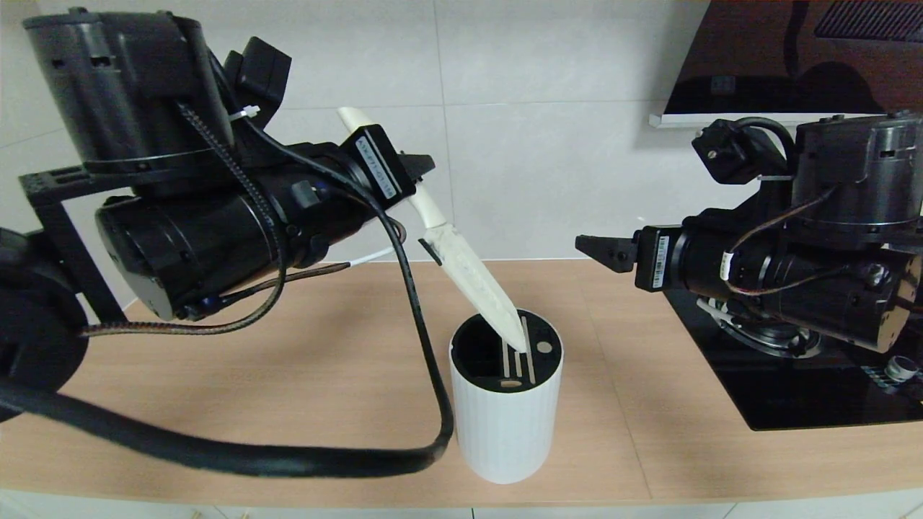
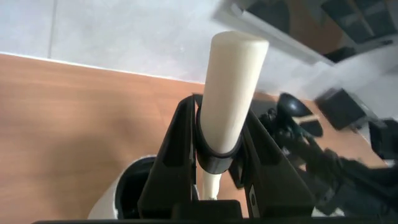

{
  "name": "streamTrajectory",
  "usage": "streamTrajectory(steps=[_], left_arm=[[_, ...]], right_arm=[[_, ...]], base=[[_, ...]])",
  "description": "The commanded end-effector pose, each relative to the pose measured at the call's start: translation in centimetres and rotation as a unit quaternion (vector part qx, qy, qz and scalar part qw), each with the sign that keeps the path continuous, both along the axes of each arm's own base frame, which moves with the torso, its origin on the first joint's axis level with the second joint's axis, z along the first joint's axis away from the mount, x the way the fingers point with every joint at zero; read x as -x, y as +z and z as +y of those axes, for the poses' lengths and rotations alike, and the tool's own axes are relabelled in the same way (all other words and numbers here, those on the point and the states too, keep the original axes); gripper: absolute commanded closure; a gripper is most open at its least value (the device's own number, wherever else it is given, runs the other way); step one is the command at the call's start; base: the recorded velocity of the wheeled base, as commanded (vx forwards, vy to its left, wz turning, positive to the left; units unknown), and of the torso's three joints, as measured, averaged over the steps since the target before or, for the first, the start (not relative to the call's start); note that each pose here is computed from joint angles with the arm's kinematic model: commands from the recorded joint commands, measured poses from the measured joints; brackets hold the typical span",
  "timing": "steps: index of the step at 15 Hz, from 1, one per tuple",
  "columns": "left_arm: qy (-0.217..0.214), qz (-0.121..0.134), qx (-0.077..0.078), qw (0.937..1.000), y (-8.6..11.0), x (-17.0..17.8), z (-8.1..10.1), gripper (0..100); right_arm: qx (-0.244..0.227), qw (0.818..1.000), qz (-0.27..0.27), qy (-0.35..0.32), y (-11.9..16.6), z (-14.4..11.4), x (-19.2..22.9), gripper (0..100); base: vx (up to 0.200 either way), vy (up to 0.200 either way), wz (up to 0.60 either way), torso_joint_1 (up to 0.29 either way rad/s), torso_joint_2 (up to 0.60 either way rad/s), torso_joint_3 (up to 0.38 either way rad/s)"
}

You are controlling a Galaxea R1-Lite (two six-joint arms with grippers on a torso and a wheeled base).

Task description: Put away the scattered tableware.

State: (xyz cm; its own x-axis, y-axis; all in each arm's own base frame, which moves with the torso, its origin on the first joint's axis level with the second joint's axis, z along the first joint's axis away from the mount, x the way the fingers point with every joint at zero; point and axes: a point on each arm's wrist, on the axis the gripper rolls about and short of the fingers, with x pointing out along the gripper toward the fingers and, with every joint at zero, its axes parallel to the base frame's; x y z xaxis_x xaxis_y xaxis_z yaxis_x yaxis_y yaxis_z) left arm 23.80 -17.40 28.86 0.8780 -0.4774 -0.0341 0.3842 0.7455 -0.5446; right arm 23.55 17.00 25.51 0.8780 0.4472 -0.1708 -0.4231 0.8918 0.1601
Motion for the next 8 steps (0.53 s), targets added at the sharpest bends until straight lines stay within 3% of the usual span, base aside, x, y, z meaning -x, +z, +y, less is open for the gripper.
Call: streamTrajectory(steps=[1, 2, 3, 4, 5, 8], left_arm=[[0.007, 0.008, -0.008, 0.9999, -0.1, 0.0, -0.8, 100], [0.024, 0.011, -0.016, 0.9995, -0.5, -0.3, -0.9, 100], [0.074, 0.003, -0.048, 0.9961, -0.9, -1.0, -1.3, 100], [0.074, 0.003, -0.048, 0.9961, -0.9, -1.0, -1.3, 100], [0.137, -0.007, -0.089, 0.9866, -2.0, -1.3, -2.9, 100], [0.169, -0.038, -0.113, 0.9785, -2.7, -0.8, -4.4, 100]], right_arm=[[0.000, 1.000, 0.000, -0.003, 0.0, -0.2, -0.1, 0], [0.001, 1.000, 0.001, -0.003, -0.1, -0.1, -0.1, 0], [0.003, 1.000, 0.002, -0.003, -0.2, -0.1, -0.2, 0], [0.003, 1.000, 0.002, -0.003, -0.2, -0.1, -0.2, 0], [0.003, 1.000, 0.001, -0.008, -0.1, -0.4, -0.3, 0], [0.003, 1.000, 0.002, -0.009, -0.2, -0.4, -0.4, 0]], base=[[0.000, 0.000, 0.00, 0.000, 0.00, 0.000], [0.000, 0.000, 0.00, 0.000, 0.00, 0.000], [0.000, 0.000, 0.00, 0.000, 0.00, 0.000], [0.000, 0.000, 0.00, 0.000, 0.00, 0.000], [0.000, 0.000, 0.00, 0.000, 0.00, 0.000], [0.000, 0.000, 0.00, 0.000, 0.00, 0.000]])
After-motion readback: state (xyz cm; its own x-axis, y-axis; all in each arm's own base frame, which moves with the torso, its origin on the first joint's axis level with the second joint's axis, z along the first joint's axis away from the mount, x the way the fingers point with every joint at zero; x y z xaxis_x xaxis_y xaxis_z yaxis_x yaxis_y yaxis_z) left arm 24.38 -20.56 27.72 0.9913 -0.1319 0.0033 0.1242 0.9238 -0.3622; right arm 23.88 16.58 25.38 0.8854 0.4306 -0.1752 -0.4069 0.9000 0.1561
